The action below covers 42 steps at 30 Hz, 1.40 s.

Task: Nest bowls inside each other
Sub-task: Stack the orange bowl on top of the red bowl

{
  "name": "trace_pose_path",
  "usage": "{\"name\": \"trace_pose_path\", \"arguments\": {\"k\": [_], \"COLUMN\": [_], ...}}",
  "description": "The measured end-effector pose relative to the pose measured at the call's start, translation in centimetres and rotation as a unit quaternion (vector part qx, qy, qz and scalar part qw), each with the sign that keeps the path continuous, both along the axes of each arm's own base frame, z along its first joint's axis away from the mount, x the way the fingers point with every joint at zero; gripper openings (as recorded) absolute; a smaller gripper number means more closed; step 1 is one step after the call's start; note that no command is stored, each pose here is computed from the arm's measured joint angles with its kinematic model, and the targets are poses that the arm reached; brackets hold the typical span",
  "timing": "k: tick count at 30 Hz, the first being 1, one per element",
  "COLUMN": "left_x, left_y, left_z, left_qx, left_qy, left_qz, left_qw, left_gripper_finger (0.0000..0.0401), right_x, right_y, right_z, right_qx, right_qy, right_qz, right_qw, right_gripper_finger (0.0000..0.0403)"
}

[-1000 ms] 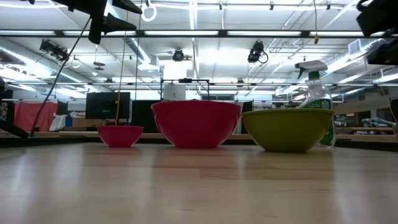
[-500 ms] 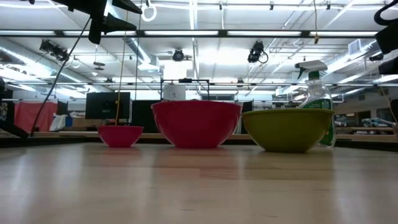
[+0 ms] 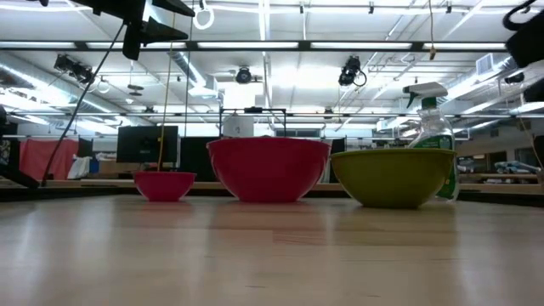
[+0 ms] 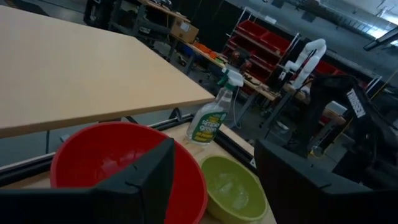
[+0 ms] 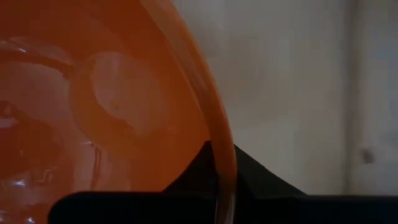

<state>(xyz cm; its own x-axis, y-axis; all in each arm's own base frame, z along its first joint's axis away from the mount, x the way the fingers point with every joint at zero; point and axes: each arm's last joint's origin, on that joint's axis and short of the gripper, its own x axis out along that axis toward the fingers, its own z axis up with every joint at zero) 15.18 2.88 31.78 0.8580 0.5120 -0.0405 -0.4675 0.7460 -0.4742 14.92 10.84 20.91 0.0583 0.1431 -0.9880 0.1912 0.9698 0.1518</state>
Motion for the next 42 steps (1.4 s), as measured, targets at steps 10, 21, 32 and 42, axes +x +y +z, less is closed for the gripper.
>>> {"name": "trace_pose_path", "arguments": {"k": [10, 21, 32, 42], "left_x": [-0.2, -0.4, 0.1, 0.2], "left_y": [-0.1, -0.3, -0.2, -0.2], "left_z": [-1.9, -2.7, -3.0, -2.6], "left_qx": [-0.022, -0.035, -0.039, -0.032], "left_qy": [0.093, 0.137, 0.143, 0.124], "left_qz": [-0.012, -0.038, -0.034, -0.03], "left_qw": [0.995, 0.989, 0.988, 0.991], "left_gripper_finger": [0.0225, 0.0225, 0.0225, 0.0225], "right_x": [3.4, 12.3, 19.0, 20.8], "right_y": [-3.9, -11.6, -21.2, -30.7], "right_z": [2.4, 5.9, 9.8, 8.5], "right_qx": [0.001, -0.016, 0.015, -0.013], "right_qy": [-0.059, -0.149, -0.226, -0.236], "right_qz": [-0.056, -0.101, -0.178, -0.259], "right_qw": [0.997, 0.983, 0.958, 0.937], "right_gripper_finger": [0.0023, 0.0027, 0.0028, 0.0029]}}
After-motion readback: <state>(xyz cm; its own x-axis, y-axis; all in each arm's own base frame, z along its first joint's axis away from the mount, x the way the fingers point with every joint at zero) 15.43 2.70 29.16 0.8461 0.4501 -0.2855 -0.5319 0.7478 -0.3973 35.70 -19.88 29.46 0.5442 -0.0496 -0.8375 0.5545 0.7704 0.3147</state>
